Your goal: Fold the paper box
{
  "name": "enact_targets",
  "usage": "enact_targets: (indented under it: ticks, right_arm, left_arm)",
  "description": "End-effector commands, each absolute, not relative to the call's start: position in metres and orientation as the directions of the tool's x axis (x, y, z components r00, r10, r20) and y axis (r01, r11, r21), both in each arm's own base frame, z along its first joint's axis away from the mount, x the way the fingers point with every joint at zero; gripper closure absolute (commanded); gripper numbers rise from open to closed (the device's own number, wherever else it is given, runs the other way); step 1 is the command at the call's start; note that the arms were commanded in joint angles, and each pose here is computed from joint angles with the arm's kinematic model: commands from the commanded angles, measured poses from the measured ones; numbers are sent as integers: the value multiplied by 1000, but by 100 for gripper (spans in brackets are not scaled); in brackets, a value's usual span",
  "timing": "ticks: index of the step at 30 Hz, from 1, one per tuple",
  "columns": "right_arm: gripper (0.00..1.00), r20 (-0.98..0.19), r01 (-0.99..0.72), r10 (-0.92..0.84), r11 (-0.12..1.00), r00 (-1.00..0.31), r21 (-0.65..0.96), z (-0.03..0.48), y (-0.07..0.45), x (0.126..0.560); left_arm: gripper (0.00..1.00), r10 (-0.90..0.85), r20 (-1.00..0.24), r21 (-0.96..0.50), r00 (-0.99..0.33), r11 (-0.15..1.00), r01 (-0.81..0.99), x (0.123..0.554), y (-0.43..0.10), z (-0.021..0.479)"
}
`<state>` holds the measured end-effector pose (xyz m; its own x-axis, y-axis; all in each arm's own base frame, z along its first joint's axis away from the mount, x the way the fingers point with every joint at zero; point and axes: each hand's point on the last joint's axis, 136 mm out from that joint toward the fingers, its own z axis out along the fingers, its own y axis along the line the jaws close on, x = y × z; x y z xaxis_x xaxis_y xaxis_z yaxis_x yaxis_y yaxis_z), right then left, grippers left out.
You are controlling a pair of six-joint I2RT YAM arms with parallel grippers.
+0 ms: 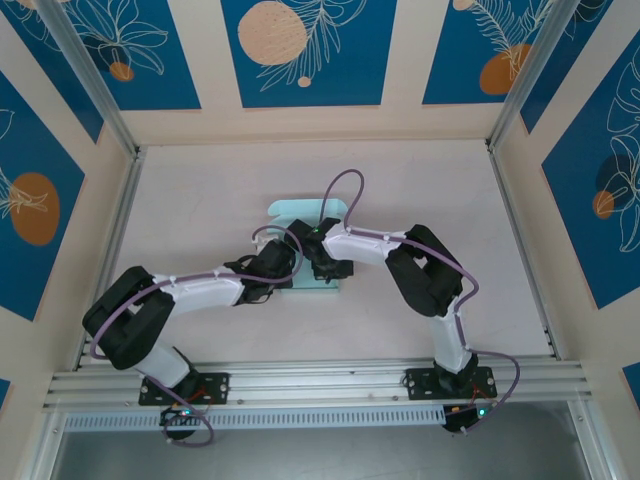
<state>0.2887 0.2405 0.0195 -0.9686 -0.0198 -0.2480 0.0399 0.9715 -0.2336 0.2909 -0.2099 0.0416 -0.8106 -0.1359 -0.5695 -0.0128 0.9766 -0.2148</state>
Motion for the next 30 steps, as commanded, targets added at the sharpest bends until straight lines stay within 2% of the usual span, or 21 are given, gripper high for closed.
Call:
enact_targets:
  ticks: [1,4,8,13,16,20,26,30]
  right_arm:
    - [82,-91,-19,-65,899,-994,-438,-5,190,258]
    - [69,-116,-35,-85,926,-990,-375,5,210,260]
    - [59,-156,-53,-100,959,-983,-279,23,233,265]
    - [48,-223,-57,-88,988,-971,-144,51,251,272]
    - [44,-257,-62,-77,996,-963,-64,65,258,275]
    - [41,-297,-76,-69,997,-952,11,83,263,276]
    - [37,-340,-106,-71,991,-938,87,107,264,271]
    - [36,-403,-139,-69,980,-913,146,140,257,269]
  left_arm:
    - [100,-154,-615,-110,-774,988,-108,294,-175,47]
    - [100,-157,-612,-122,-775,987,-104,294,-179,48]
    - [100,-158,-615,-136,-772,986,-94,296,-182,52]
    - [77,-169,-610,-171,-774,982,-80,294,-188,56]
    - [68,-182,-604,-215,-776,975,-62,293,-194,59]
    - [62,-196,-606,-260,-771,965,-41,291,-199,70]
    - [43,-194,-654,-321,-731,946,36,288,-203,112]
    - [28,-181,-714,-354,-676,927,126,282,-201,158]
